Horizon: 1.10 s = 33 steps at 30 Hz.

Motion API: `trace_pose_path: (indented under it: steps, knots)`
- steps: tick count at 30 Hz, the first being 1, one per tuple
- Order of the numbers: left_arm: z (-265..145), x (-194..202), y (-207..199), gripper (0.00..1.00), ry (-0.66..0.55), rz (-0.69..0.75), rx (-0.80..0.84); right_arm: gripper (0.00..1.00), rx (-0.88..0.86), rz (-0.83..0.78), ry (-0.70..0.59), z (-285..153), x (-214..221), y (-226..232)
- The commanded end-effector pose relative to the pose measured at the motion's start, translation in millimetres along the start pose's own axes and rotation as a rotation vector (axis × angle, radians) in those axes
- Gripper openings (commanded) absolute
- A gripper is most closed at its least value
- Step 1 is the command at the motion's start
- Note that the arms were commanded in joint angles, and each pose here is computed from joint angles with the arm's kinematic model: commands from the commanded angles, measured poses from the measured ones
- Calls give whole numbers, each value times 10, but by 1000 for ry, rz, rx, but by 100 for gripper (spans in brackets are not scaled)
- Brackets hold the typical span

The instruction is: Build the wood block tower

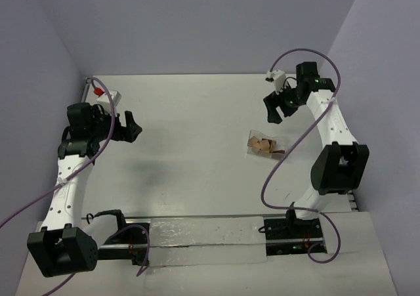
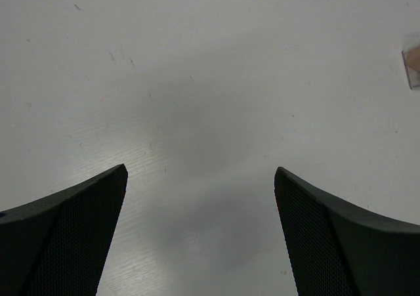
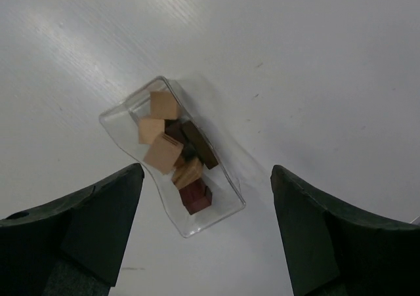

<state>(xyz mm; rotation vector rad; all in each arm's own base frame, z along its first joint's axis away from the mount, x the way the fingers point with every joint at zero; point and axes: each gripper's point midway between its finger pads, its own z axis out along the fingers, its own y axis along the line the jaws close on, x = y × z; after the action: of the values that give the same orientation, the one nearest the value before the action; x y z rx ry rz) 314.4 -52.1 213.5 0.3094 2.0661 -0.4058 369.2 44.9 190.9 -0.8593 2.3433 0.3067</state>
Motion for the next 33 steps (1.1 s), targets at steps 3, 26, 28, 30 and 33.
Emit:
trace_pose_path:
  steps: [3, 26, 28, 30, 33]
  knots:
    - [-47, -219, -137, 99, -37, 65, 64, 75, -185, -100, 247, -116, 430, -81]
    - [-24, -137, -154, 99, -1, 63, 67, 49, -210, -136, 437, 218, 897, -507]
    - [-25, -130, -158, 99, 1, 63, 67, 49, -214, -143, 443, 257, 924, -489]
    - [-22, -119, -161, 99, 0, 62, 68, 49, -221, -146, 452, 309, 961, -459]
    - [-11, -98, -168, 99, 3, 59, 72, 49, -241, -140, 457, 389, 992, -413]
